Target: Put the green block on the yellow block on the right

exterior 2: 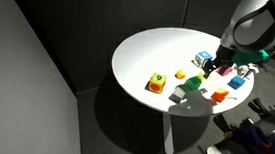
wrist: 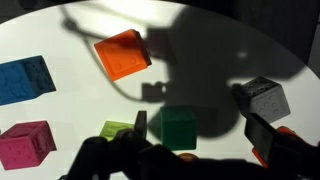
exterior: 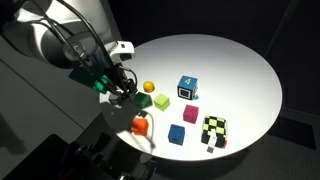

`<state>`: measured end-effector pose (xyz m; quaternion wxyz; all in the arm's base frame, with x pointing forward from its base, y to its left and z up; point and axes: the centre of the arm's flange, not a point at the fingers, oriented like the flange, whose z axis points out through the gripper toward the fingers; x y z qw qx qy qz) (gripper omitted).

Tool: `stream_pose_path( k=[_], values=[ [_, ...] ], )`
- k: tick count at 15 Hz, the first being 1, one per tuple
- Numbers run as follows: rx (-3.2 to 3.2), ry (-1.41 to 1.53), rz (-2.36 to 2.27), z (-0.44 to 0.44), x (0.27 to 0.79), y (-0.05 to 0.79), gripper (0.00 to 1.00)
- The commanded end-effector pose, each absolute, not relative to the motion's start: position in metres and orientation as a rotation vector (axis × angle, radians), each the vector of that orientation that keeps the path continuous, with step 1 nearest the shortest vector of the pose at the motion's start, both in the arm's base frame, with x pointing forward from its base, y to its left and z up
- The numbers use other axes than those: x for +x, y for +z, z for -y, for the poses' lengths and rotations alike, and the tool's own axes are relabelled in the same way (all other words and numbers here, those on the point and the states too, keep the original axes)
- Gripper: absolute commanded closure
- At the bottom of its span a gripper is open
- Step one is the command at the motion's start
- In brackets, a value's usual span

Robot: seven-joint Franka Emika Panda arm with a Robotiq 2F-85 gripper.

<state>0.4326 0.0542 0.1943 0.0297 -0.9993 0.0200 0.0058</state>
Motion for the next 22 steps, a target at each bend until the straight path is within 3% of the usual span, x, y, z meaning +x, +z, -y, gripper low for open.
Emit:
stream_pose_path(
  k=[1,22],
  values=[
    [-3.125,0.058,-0.042,-0.061,0.460,0.177,0.00],
    [-3.171,0.036,-0.108,-0.079,0.510,0.104,0.00]
  ],
)
